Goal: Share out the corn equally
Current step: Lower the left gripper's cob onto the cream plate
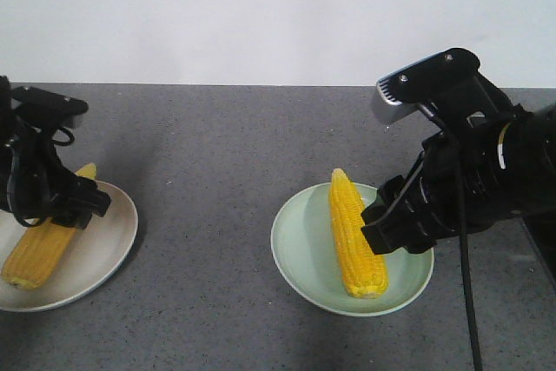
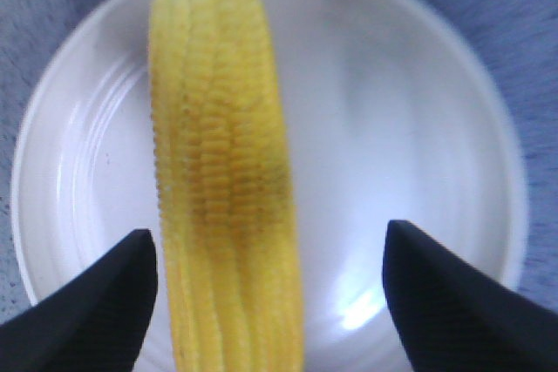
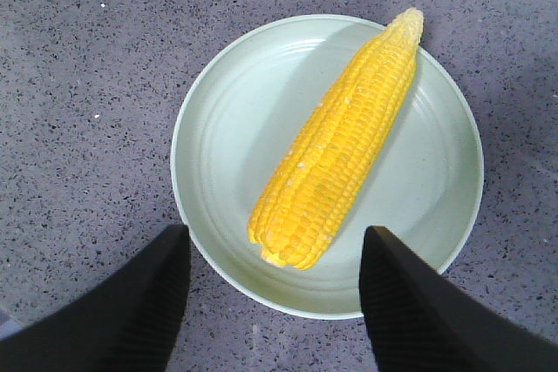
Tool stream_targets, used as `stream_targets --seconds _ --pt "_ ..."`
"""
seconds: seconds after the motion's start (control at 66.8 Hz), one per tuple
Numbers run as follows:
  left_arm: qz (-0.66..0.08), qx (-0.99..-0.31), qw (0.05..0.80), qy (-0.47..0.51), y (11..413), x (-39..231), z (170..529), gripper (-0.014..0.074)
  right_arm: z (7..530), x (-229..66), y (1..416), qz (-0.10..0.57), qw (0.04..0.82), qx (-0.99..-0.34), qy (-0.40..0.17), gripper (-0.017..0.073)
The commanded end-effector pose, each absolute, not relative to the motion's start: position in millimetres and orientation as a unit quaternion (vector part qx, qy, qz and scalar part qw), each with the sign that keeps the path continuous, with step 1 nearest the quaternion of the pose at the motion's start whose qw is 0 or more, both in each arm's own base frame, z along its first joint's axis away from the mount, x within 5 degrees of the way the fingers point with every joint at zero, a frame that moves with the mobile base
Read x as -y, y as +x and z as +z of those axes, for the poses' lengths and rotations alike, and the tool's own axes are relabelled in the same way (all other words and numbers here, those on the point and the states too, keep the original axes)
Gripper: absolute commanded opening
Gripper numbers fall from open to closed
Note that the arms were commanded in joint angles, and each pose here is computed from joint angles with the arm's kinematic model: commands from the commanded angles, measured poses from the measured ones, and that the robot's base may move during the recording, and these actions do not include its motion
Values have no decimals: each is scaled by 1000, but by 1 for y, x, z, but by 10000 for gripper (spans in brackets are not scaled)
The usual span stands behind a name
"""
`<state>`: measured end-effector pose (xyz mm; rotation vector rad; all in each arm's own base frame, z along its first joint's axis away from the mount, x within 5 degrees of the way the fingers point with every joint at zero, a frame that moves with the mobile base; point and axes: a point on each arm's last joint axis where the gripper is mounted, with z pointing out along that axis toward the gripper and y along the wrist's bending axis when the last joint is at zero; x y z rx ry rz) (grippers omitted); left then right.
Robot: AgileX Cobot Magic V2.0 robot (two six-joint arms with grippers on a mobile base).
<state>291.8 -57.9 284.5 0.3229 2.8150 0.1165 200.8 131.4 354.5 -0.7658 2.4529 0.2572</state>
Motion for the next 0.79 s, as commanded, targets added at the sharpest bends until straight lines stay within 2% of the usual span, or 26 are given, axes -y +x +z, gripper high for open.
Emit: stream_targets --seconds 0.0,0.12,0.3,0.614,0.779 --pt "-18 -957 256 138 274 64 329 523 370 -130 199 104 319 -899 -283 409" --pt "-84 -923 331 176 247 70 349 523 370 -130 199 104 319 -899 -283 409" --pt "-139 -875 415 207 208 72 363 523 370 -130 199 104 319 -899 -283 409" --pt "-196 -822 474 247 149 71 367 523 370 -132 198 116 315 -900 -279 409" --pt "-204 -814 490 236 136 68 364 515 370 -131 198 114 315 -899 -282 400"
